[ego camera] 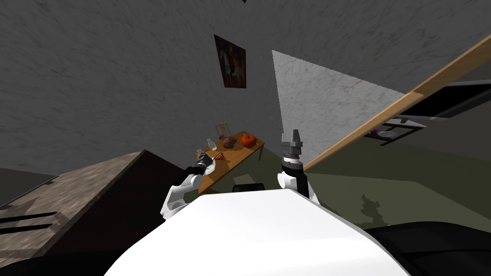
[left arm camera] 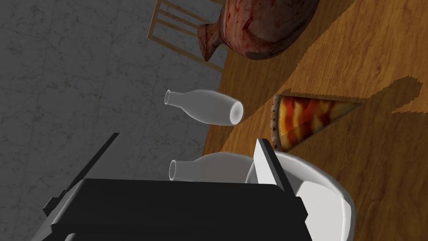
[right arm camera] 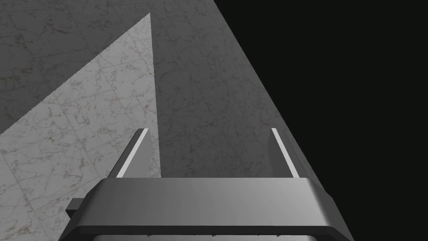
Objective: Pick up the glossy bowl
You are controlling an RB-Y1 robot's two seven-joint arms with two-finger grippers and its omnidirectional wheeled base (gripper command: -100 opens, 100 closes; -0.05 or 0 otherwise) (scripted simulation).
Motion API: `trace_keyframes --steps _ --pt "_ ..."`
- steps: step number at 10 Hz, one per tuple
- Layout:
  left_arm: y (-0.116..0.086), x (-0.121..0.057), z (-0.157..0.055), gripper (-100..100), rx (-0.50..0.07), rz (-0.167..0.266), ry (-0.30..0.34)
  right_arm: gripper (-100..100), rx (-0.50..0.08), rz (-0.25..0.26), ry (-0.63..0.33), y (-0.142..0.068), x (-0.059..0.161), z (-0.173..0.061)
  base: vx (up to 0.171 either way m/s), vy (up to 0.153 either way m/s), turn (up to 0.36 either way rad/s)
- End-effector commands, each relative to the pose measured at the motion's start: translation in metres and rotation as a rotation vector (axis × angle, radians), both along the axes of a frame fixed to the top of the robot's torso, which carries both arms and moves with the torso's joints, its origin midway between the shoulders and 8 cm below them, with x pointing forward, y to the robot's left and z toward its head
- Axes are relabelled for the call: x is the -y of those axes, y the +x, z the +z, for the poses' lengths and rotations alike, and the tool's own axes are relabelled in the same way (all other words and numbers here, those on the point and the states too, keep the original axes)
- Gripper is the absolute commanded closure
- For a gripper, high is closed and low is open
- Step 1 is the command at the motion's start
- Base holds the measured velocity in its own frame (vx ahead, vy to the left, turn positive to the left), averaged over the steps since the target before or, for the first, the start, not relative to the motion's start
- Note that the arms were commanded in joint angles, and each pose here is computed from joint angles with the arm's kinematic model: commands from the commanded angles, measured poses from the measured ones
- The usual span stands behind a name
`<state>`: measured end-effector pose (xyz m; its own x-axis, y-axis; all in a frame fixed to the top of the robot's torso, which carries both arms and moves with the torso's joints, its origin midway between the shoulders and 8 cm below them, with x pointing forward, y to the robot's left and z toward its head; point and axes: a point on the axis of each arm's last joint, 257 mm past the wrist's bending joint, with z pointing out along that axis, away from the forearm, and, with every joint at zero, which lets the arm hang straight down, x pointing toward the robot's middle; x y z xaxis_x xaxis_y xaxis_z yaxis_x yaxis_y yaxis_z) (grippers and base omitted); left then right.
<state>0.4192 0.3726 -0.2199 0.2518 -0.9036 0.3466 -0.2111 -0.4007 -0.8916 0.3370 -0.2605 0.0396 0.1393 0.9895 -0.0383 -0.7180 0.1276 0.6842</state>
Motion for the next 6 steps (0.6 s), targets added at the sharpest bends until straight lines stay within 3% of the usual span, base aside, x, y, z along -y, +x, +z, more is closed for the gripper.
trace_keyframes --steps 1,6 --pt "-0.004 -0.005 -0.012 -100 -0.041 0.009 -0.011 0 0.0 0.0 0.0 0.0 0.0 0.0 0.001 0.004 -0.055" --pt "-0.027 -0.038 -0.061 -100 -0.207 0.08 -0.043 0 0.0 0.0 0.0 0.0 0.0 0.0 0.003 0.004 -0.09"
